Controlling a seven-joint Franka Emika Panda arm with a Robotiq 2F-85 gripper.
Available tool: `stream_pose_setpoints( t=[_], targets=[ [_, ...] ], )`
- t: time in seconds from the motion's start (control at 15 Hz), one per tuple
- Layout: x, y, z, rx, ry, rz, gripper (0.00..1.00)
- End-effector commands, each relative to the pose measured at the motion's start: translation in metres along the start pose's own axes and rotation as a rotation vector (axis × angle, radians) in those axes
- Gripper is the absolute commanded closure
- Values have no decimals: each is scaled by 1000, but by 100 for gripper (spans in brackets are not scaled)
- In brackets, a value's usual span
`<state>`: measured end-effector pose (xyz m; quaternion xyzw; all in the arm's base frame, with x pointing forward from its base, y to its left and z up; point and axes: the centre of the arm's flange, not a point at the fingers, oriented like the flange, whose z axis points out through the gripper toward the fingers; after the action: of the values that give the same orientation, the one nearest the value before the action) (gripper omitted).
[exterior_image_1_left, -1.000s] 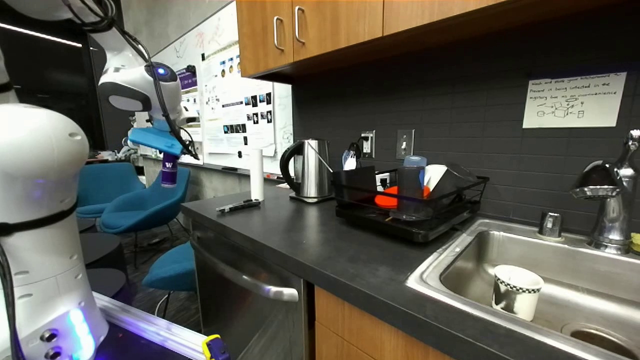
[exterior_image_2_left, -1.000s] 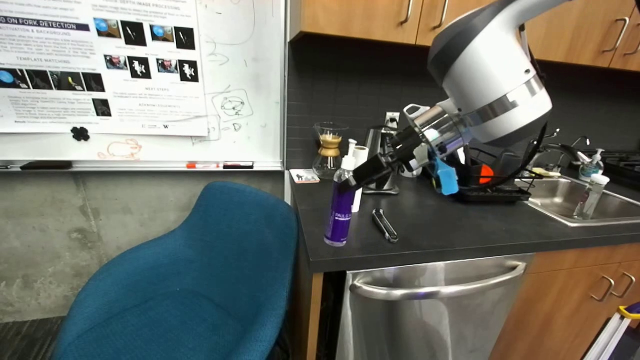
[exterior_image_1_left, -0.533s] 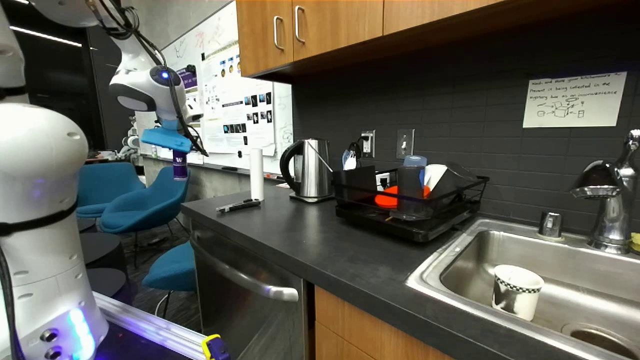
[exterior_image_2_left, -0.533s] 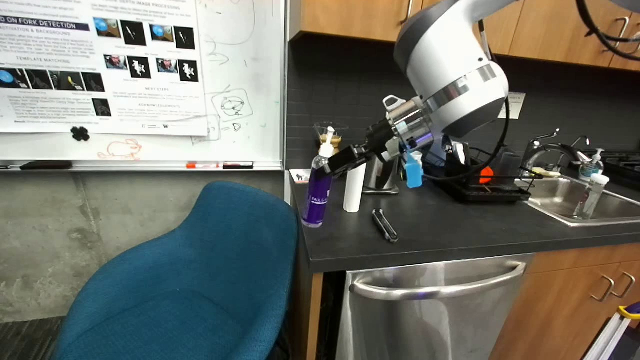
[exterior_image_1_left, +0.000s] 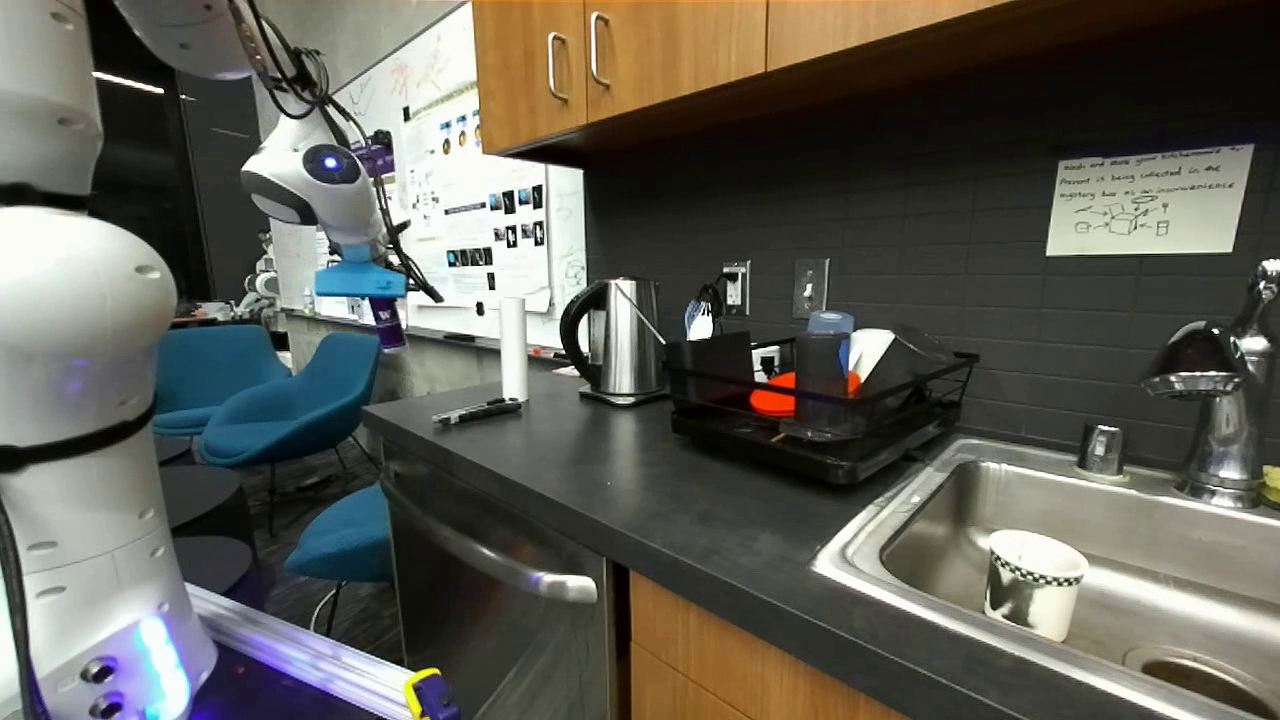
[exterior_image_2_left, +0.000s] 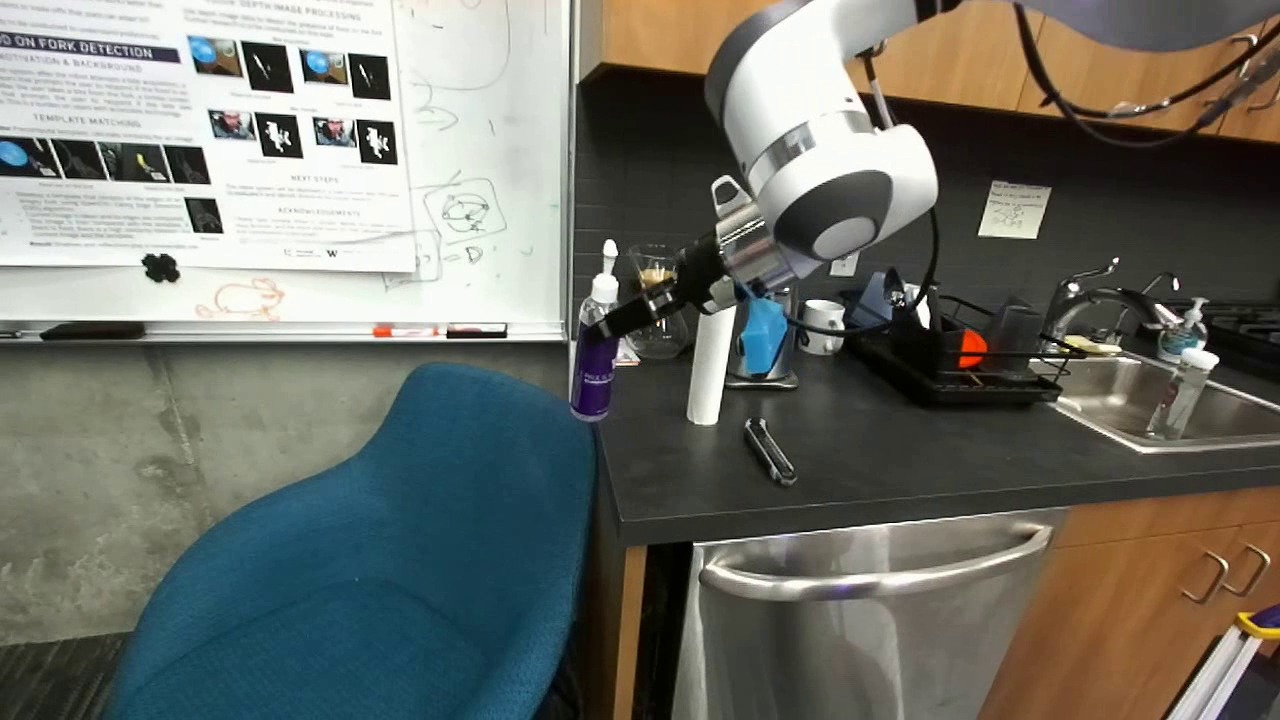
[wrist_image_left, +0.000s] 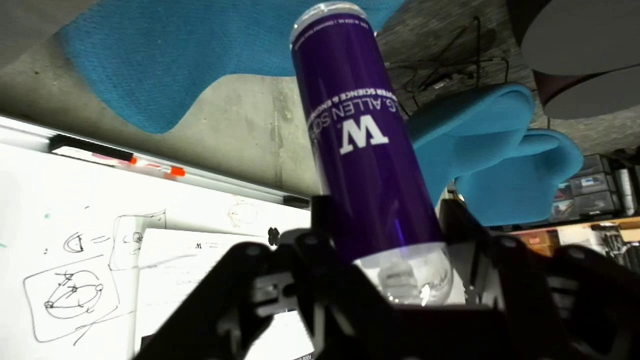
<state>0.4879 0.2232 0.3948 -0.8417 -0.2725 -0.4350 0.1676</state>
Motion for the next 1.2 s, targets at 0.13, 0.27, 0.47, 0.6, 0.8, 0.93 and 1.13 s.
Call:
stream_pose_setpoints(
  t=[0.13,0.27,0.47,0.6,0.8,0.93,1.13],
  targets=[
    [7,40,58,-179,-71,-44,69],
    [9,56,64,-243,-105,-15,69],
    [6,77,70,-328,-178,61,69],
    [-4,88,76,-357,-223,122,69],
    [-15,104,76,-344,-248,208,69],
    [-24,108,81,-344,-259,273,69],
    [-28,104,87,-323,-263,326,69]
  ],
)
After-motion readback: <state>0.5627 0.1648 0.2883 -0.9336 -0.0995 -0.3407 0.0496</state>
